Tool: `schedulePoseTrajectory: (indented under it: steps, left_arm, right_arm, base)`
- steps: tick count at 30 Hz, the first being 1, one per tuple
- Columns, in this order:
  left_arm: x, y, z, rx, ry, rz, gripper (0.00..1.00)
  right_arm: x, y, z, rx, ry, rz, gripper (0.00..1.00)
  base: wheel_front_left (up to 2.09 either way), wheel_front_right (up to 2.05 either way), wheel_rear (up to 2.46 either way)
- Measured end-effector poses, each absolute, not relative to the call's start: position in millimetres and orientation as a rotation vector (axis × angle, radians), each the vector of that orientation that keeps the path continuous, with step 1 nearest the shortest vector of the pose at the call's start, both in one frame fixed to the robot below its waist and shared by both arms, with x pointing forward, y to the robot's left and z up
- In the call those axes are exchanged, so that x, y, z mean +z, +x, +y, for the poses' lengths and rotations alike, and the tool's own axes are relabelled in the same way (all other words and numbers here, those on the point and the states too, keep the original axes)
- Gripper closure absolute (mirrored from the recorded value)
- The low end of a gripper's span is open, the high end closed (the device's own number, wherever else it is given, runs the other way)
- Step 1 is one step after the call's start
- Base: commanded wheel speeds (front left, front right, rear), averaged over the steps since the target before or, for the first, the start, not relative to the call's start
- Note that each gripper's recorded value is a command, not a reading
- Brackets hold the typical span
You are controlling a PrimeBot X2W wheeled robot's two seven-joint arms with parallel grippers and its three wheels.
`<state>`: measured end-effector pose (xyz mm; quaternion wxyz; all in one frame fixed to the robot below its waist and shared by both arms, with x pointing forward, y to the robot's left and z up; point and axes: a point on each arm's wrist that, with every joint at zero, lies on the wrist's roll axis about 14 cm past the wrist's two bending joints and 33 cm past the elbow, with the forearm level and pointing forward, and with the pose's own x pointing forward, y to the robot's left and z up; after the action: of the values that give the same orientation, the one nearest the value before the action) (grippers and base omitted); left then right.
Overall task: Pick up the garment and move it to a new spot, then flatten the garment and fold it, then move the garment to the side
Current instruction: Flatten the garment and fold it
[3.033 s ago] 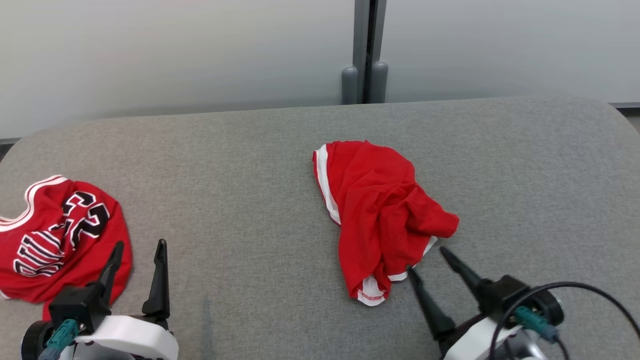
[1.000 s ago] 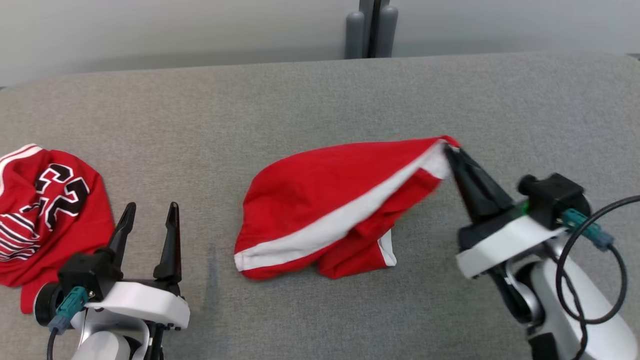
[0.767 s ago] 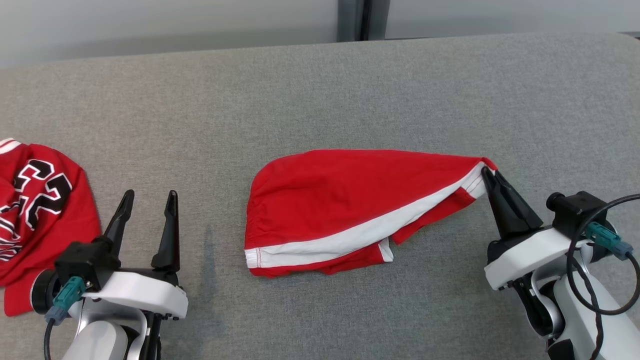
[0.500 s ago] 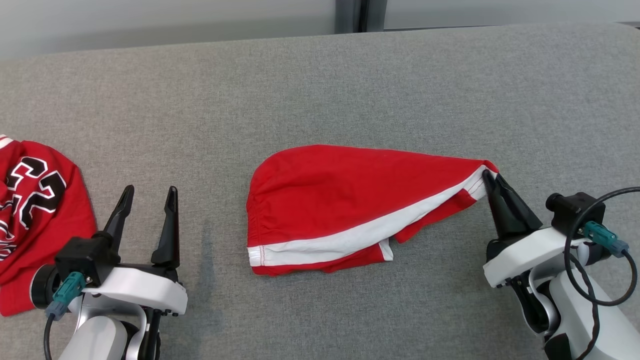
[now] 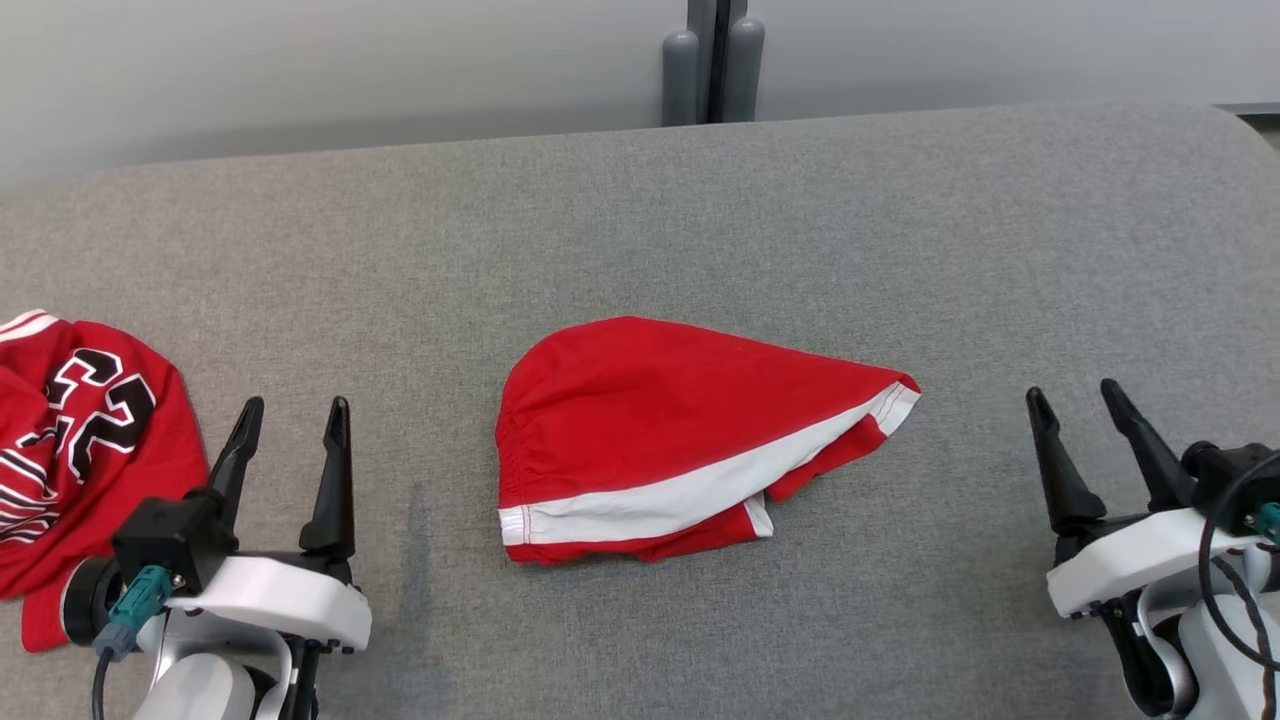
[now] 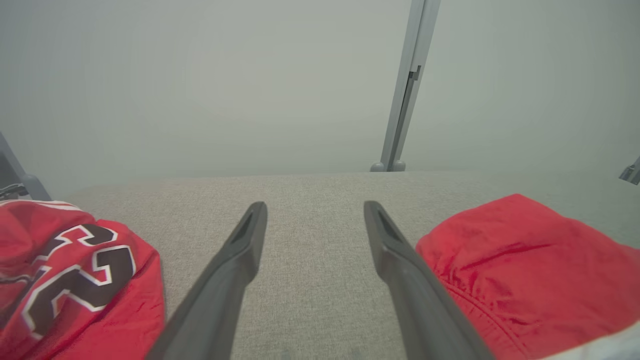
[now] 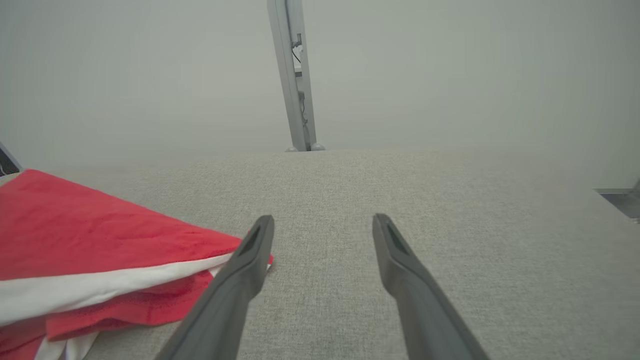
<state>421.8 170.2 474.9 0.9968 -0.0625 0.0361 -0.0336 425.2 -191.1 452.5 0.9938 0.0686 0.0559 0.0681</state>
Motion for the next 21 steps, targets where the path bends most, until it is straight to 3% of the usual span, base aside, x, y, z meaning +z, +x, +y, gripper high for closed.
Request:
schedulePoseTrajectory:
  steps: [7,21]
  left_arm:
    - [484,408,172,-0.052,-0.126,0.049,0.0]
    - [487,383,171,-0.04,-0.124,0.06,0.0]
  right_arm:
    - [503,424,-193,0.133,0.085,-0.034,0.0]
    - [522,396,-169,0.173,0.103,-0.041,0.0]
  base:
    - [0.0,0.0,0.0]
    - [0.0,0.0,0.0]
